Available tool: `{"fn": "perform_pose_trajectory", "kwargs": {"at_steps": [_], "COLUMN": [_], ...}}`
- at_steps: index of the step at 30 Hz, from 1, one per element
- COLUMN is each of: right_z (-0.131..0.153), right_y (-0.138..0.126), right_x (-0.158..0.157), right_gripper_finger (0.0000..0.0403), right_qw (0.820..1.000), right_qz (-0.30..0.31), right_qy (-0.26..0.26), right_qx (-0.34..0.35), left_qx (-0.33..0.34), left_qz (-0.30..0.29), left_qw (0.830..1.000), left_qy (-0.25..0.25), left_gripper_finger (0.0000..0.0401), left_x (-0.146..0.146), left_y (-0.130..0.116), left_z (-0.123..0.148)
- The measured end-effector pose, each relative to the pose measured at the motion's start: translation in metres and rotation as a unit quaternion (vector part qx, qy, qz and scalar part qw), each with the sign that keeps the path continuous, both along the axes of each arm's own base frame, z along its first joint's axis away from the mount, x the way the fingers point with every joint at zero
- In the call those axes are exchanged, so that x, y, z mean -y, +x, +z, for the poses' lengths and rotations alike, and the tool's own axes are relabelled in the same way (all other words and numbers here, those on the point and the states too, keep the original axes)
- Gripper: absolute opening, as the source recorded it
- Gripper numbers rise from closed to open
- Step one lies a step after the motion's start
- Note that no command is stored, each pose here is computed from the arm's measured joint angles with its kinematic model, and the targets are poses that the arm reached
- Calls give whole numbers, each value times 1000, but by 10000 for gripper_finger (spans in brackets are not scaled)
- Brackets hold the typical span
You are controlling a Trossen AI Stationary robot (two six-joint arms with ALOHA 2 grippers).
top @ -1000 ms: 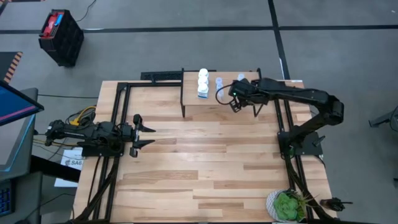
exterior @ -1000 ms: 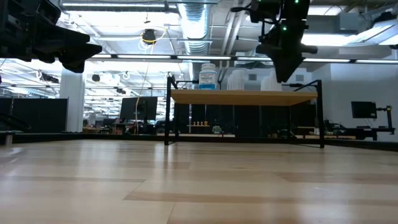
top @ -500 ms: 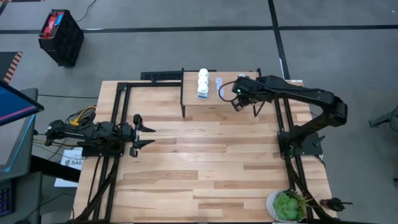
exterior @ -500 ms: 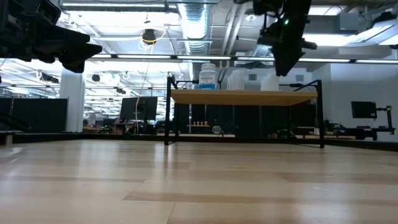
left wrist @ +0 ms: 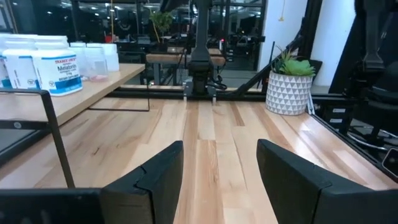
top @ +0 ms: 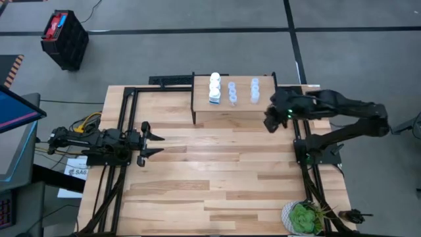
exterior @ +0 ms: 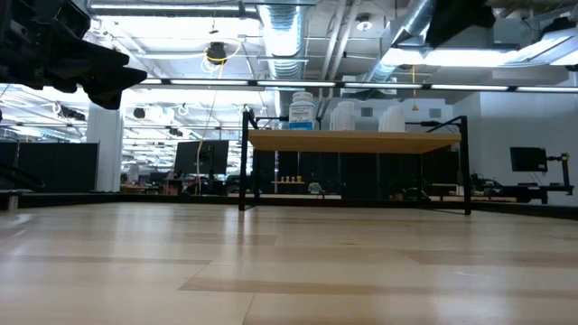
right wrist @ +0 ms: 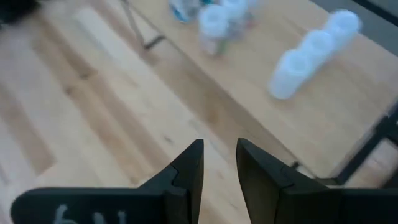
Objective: Pick and place medicine bottles onto shelf by color
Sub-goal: Return to Home Position
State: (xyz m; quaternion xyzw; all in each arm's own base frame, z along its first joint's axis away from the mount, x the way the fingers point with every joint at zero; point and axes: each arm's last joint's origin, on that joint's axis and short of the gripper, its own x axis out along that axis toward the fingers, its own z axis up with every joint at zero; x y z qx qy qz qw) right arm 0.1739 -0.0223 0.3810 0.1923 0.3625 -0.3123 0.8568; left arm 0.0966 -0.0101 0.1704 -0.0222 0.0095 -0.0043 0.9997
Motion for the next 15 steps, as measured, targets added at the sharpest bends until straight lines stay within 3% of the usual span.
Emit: {"fn": "perform_pose_trajectory", "kwargs": {"at_steps": [6, 11, 15], "right_z": [-4, -26, -48], "right_y": [1, 9, 2], "right_x": [-28, -58, -78], "right_gripper_finger": [118, 118, 118], "right_qw": [996, 970, 953], "right_qz": [85, 234, 288], "right_qy": [-5, -64, -82], "right_qx": [9, -5, 45], "left_qx": [16, 19, 18], "left_qz": [-35, -30, -30], "left_qw": [999, 999, 997], "left_qy": [-22, -40, -72], "left_gripper_finger": [194, 194, 194], "left_x": [2, 2, 2], "left_y": [1, 1, 1], "left_z": [-2, -2, -2]}}
